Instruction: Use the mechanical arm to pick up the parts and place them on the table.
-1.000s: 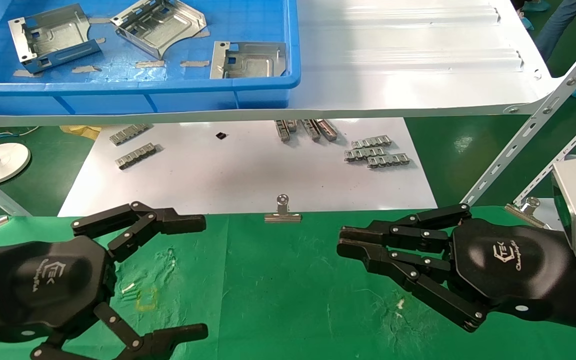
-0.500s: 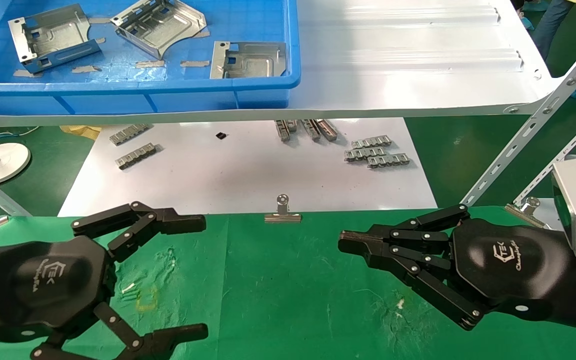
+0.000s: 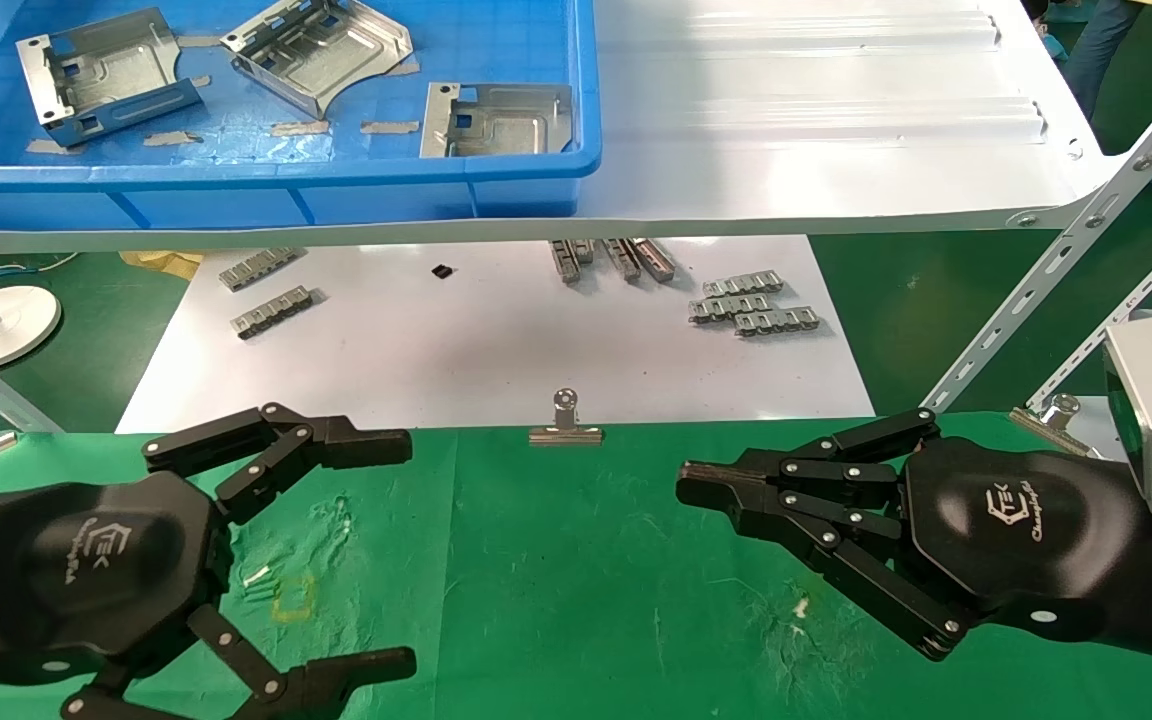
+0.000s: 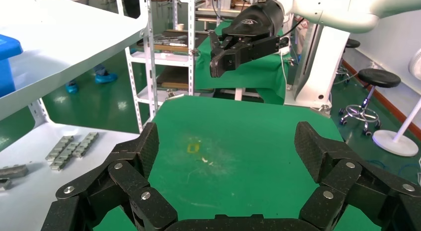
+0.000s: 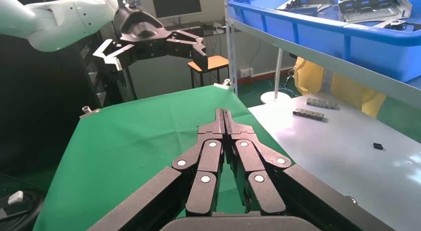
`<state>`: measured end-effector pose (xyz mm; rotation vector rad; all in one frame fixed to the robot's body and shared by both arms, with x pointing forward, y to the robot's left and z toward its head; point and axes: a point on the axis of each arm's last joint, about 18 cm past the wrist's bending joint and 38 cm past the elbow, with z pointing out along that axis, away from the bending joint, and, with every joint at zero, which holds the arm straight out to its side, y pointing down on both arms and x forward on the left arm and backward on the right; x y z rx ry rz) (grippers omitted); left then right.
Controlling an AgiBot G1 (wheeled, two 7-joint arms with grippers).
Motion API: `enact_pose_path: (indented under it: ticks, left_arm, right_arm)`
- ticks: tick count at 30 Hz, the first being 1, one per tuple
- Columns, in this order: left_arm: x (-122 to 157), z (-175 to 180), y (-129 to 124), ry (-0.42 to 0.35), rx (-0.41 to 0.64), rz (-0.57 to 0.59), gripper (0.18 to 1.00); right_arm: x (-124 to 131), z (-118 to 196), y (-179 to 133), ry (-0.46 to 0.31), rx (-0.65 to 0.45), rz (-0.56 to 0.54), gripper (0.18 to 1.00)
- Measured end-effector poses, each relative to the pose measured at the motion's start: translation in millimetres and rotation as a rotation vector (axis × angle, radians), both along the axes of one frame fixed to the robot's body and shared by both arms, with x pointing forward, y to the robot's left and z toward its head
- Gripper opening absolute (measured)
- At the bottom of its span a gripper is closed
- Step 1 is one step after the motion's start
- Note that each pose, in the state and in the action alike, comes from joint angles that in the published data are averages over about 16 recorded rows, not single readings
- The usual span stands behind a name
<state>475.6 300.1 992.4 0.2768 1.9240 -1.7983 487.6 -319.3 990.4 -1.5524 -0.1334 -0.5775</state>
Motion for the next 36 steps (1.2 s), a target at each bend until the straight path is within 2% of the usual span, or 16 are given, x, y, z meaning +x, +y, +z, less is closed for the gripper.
enact_pose_path:
  ticks: [14,20,29,36]
  left_arm:
    - [-0.1,0.5,0.1,-0.001,-0.001,0.0,1.001]
    - [-1.1,17.7,2.5,-0.034,-0.017,0.012,1.001]
    - [15.1,87.6,8.3,-0.143,-0.048,0.147,1.001]
    - [58.7,162.2,8.8,-0.188,-0.084,0.355,1.001]
  right_arm:
    - [0.0,0.0,0.0,0.0,0.0,0.0,0.191]
    - [0.0,0.0,0.0,0.0,0.0,0.0,0.191]
    - [0.0,0.0,0.0,0.0,0.0,0.0,0.191]
    - [0.0,0.0,0.0,0.0,0.0,0.0,0.191]
